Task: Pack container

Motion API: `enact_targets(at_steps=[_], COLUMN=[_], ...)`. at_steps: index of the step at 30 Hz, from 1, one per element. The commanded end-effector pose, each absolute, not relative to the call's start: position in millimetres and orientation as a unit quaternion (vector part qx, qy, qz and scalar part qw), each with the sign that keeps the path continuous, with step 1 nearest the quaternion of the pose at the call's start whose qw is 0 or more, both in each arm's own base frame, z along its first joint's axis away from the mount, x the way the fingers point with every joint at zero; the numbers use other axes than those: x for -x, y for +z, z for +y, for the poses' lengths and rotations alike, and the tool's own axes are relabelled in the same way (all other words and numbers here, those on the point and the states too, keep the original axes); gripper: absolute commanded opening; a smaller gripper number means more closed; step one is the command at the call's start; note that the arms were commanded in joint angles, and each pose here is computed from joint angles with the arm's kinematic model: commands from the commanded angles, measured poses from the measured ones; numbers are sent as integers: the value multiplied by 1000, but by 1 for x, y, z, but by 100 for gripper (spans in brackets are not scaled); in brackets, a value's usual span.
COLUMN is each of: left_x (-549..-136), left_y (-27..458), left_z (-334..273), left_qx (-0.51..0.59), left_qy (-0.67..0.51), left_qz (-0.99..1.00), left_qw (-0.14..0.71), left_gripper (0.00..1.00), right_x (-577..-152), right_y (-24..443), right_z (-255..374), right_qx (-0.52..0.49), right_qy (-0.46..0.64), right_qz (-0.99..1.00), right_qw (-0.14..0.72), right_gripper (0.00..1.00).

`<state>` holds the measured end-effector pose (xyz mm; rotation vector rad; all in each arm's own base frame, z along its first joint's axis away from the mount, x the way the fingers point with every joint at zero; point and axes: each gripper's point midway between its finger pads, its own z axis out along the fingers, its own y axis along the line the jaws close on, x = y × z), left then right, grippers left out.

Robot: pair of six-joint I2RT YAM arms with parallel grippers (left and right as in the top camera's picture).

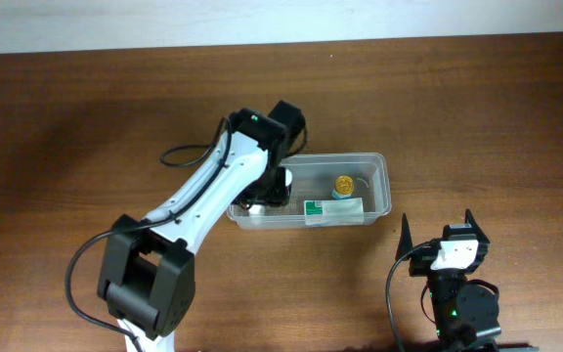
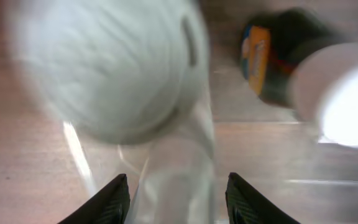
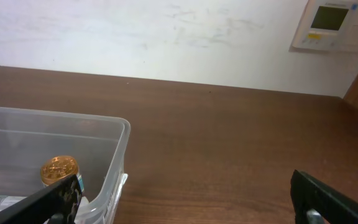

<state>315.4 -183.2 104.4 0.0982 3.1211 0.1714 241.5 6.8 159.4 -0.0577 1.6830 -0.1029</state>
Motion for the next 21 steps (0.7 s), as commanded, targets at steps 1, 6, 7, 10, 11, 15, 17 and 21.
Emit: enact_targets(at_steps=[1, 6, 7, 10, 11, 15, 17, 21], left_x=[-330, -343, -346, -358, -361, -378, -386, -397], left_y=[132, 169, 175, 195, 199, 218, 225, 230], left_z=[-194, -209, -211, -209, -206, -176, -156, -106], left_qx=[-37, -61, -63, -58, -52, -11, 14, 73], left_qy=[34, -5, -10, -22, -25, -27, -22, -6], left_qz=[998, 996, 995, 993, 992, 991, 991, 988], left_qw=[35, 71, 79, 105, 111, 127, 134, 137], left_gripper=[50, 50, 51, 51, 51, 56, 59, 65], right_x=[-241, -241, -241, -241, -241, -241, -241, -241], right_y=[157, 157, 157, 158, 157, 157, 157, 157], right_z=[4, 4, 4, 4, 4, 4, 4, 4], right_qx=[18, 18, 18, 18, 18, 18, 19, 19], right_qy=[-49, -49, -49, -49, -49, -49, -49, -49], right_qz=[745, 745, 745, 745, 745, 745, 745, 745], right_qw=[665, 665, 665, 665, 665, 665, 665, 665], right_gripper=[98, 98, 98, 98, 98, 98, 98, 98])
